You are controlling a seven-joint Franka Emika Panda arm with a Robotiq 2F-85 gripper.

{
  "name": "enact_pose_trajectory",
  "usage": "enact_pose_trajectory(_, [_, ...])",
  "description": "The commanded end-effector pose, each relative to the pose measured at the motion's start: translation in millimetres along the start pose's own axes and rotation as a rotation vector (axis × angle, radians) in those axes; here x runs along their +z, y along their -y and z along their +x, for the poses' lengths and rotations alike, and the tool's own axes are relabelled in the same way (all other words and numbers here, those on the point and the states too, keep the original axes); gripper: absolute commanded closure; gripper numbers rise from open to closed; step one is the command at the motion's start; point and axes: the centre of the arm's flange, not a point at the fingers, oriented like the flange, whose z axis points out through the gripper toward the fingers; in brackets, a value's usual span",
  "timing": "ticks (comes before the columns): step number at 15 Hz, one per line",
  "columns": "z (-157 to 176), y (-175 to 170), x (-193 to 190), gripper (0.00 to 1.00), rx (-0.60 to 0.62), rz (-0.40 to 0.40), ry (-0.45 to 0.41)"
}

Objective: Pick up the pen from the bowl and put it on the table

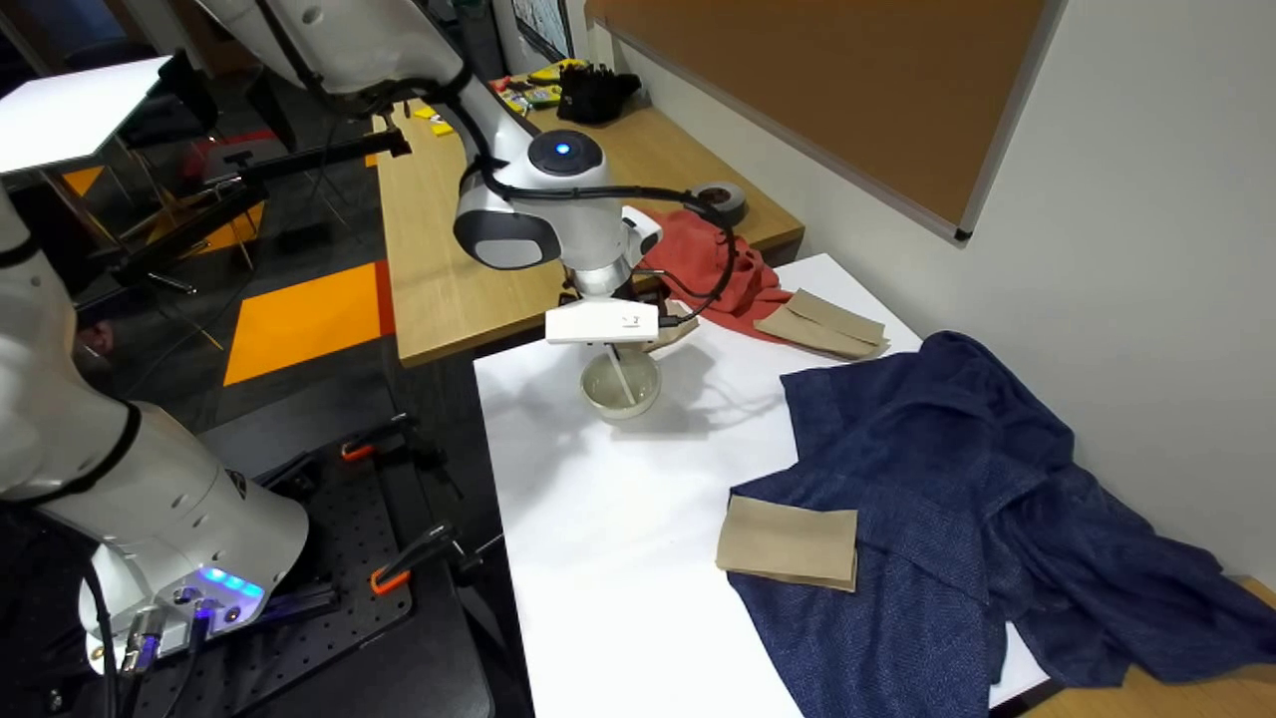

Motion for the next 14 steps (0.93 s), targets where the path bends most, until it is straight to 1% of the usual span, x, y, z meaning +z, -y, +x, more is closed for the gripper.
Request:
enact_pose_trajectory(1, [-9, -1, 7, 0.00, -0.008, -0.026, 0.008])
enact_pose_trajectory(4, [-12, 2, 11, 0.00, -0.001, -0.019, 0.010])
enact_pose_trajectory(5, [-12, 3, 13, 0.09, -0.002, -0.015, 0.012])
enact_pose_trajectory(6, [-10, 3, 14, 0.22, -0.005, -0.010, 0.014])
enact_pose_trajectory(8, [-10, 5, 19, 0.39, -0.008, -0.001, 0.020])
enact_pose_trajectory(9, [-10, 5, 21, 0.34, -0.007, 0.005, 0.022])
enact_pose_trajectory(10, [-11, 6, 24, 0.35, -0.007, 0.008, 0.024])
enact_pose_trajectory(11, [-11, 7, 27, 0.33, -0.007, 0.015, 0.029])
enact_pose_trajectory(13, [-13, 8, 35, 0.37, -0.005, 0.028, 0.036])
enact_pose_trajectory(14, [-13, 9, 38, 0.36, -0.005, 0.034, 0.038])
